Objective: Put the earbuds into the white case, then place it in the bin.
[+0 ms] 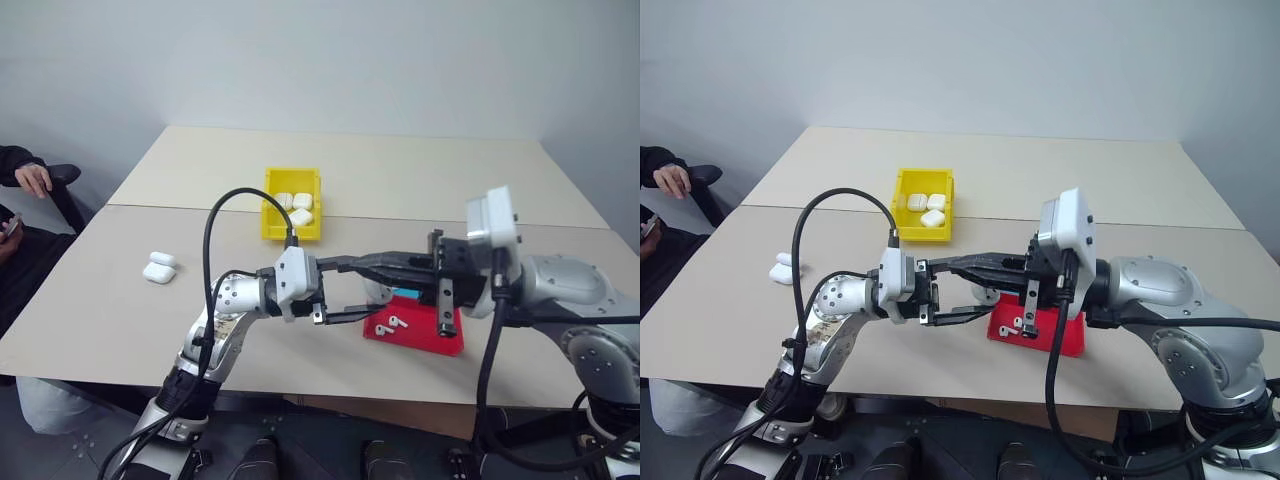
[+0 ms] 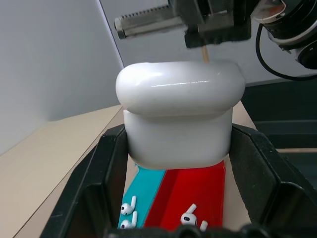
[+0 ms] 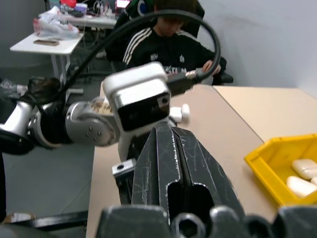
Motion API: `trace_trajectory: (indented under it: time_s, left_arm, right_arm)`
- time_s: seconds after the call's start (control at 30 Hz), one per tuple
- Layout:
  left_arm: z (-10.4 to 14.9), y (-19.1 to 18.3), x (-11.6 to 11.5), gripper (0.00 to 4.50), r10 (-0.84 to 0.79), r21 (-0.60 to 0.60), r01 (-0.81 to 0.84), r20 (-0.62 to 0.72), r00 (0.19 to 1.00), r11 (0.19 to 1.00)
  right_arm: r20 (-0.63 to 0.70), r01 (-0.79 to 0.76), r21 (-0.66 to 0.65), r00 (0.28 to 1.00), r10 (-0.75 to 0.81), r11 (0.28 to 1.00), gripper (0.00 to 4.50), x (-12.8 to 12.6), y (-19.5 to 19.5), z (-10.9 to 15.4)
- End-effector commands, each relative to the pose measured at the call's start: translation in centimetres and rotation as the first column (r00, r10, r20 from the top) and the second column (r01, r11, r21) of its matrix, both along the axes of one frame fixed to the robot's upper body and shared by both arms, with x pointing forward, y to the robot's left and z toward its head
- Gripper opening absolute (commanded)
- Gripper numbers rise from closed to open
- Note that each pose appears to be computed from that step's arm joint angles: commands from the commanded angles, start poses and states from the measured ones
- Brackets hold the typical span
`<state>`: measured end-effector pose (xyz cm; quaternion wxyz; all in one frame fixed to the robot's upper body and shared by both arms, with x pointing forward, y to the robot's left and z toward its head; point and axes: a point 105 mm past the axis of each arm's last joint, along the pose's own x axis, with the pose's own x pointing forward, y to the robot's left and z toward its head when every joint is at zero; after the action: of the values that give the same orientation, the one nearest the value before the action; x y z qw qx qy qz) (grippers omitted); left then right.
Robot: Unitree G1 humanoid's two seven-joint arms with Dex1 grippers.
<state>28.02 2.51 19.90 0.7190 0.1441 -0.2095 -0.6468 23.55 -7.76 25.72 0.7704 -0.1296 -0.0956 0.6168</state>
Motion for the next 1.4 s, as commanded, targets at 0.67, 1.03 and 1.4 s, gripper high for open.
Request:
trace_trajectory:
  time_s: [0.67,1.03,1.4]
  left_arm:
    - [1.4,0.7,-0.8,2.78,-0.003,-0.072,0.007,0.053,0.999,0.997]
    - [2.8,1.6,2.1,2.78,0.193,-0.162,-0.180,0.068,0.979,0.970]
    - [4.6,4.7,16.8,2.78,0.874,-0.187,-0.874,-0.112,0.473,0.449]
  right_arm:
    - [0.111,0.055,-0.141,0.993,-0.039,0.988,0.02,0.4,-1.5,-1.5]
    - [0.152,0.147,0.064,0.976,-0.155,0.987,0.02,1.0,-3.0,2.1]
    - [0.101,0.230,0.072,0.966,-0.236,0.971,0.02,1.9,-3.4,0.7]
